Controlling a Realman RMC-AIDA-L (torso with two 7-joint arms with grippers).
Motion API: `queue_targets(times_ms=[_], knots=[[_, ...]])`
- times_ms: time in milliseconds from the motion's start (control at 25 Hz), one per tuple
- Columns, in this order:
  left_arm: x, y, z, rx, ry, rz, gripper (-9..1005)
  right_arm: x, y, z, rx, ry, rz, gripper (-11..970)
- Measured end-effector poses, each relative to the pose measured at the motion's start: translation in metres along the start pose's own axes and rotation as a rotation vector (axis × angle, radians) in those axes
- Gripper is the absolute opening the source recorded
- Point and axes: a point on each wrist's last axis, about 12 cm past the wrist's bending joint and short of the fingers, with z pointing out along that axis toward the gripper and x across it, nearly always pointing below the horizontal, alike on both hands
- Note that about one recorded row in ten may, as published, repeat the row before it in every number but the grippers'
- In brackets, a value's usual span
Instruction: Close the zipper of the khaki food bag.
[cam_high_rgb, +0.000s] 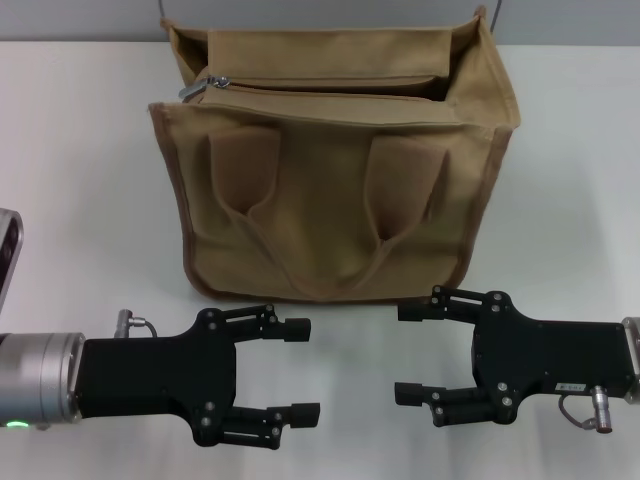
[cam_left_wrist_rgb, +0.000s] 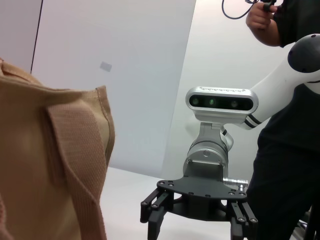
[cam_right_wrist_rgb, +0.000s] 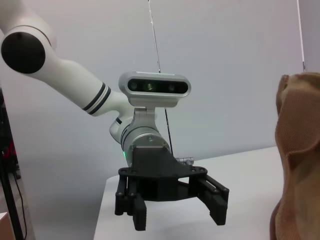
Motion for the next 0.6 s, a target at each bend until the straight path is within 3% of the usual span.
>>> queue_targets(times_ms=[600], knots=[[-0.0027, 0.0022, -0.0028, -0.038, -0.035, 0.006, 826, -0.0026, -0.0037, 0.0001, 0.005, 0.001, -0.011, 827]])
